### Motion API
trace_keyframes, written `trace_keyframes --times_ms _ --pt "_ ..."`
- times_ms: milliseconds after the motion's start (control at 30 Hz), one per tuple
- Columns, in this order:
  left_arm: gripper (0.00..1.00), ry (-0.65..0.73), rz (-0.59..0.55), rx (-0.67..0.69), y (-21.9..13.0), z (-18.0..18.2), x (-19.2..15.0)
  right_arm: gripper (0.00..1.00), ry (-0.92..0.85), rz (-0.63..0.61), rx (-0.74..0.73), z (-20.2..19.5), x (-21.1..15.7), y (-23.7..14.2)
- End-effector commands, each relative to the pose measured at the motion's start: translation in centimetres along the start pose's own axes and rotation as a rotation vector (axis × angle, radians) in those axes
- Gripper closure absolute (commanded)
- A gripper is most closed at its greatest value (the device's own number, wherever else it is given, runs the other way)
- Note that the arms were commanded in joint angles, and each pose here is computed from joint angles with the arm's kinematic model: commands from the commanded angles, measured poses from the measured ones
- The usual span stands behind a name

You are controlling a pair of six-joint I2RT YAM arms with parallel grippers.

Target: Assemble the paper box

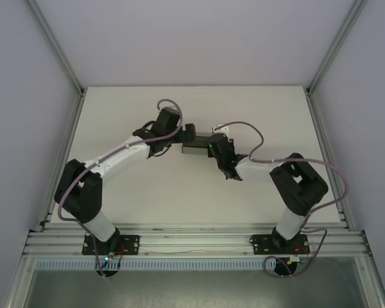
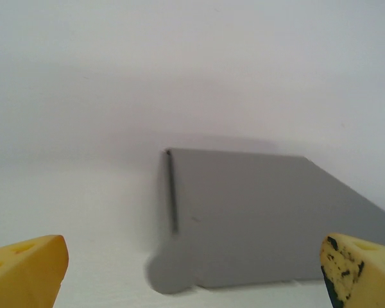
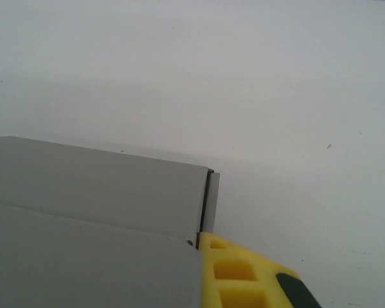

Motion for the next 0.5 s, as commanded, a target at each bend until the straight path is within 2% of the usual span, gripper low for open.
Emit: trace_keyframes --times_ms 0,200,467 --pt "0.0 -0.109 0.004 0.05 0.6 2.1 1.5 0.99 -0.094 0.067 0.028 0.8 -2.8 -0.1" --pt "0.01 -0.158 0.165 -0.074 5.4 0.9 0.1 0.96 -0.138 0.061 0.019 1.3 -3.5 -0.2" --pt "0.23 -0.192 0.275 -0.091 8.7 1.9 -3.5 0.88 -0.15 0.065 0.004 1.3 -3.9 -1.2"
Point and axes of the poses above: each hand's point on the last joint's axis, 136 mm out from that joint toward the fingers, its own y axis out along the fingers, its own z axis along the line the jaws close on, x = y × z, the point moved 1 cm from there along -y, back along the fingers, and after that the axes turned 12 degrees about -y, right-handed, at the moved point
